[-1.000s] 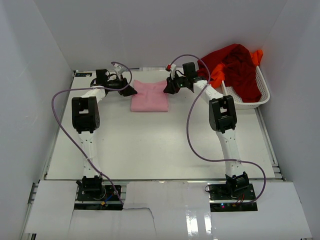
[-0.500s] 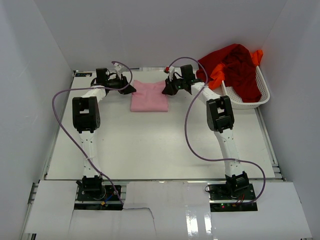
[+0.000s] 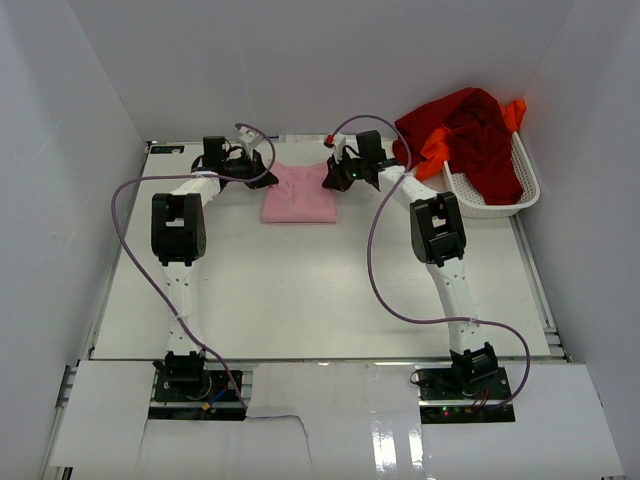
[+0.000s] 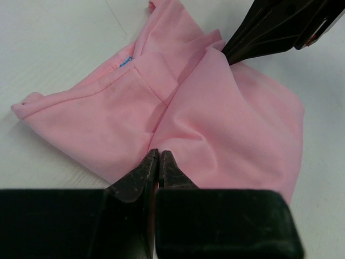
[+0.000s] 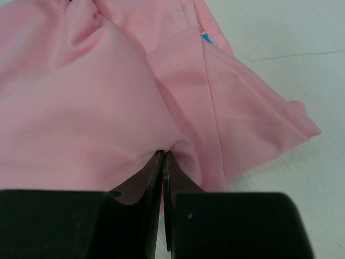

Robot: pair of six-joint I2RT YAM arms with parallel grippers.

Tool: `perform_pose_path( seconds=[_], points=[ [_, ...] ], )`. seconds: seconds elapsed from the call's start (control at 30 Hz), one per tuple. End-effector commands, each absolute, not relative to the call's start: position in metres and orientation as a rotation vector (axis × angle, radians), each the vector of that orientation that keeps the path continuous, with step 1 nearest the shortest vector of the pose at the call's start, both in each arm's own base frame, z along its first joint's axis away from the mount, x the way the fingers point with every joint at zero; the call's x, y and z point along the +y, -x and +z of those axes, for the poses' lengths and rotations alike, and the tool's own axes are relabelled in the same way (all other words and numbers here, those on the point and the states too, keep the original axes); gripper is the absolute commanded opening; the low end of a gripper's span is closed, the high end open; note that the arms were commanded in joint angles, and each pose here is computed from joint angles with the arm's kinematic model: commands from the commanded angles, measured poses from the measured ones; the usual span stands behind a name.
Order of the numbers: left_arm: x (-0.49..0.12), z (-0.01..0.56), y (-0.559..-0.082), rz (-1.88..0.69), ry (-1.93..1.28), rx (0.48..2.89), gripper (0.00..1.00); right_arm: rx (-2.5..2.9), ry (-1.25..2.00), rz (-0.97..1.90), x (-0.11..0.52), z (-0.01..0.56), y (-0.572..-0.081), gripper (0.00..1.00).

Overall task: Fold and stack the t-shirts
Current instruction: Fold the long partially folded tshirt into a neat square

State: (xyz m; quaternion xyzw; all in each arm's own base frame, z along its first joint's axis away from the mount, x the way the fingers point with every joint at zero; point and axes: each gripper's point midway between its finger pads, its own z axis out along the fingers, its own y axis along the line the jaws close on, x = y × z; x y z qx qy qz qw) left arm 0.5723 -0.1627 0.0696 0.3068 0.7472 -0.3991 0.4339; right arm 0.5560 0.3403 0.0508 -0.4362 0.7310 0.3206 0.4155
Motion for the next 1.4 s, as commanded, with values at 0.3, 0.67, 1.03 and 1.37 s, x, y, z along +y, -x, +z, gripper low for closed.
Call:
perform_pose_path(
  seconds=[0.3, 0.67, 1.03, 1.37],
  points=[
    [-0.181, 0.051, -0.535, -0.909, -0.825, 1.975, 0.08, 1.951, 1.119, 0.819, 0.330, 0.054, -0.522, 0.08],
    [-0.198, 0.044, -0.467, -0.909, -0.793, 2.083, 0.06, 2.074, 1.139, 0.838, 0.315, 0.042, -0.451, 0.08],
    [-0.236, 0.049, -0.349, -0.902, -0.637, 2.177, 0.04, 2.174, 1.090, 0.758, 0.277, 0.042, -0.335, 0.08],
    [-0.229, 0.059, -0.275, -0.848, -0.519, 2.195, 0.03, 2.263, 0.928, 0.728, 0.252, 0.045, -0.272, 0.08]
  ],
)
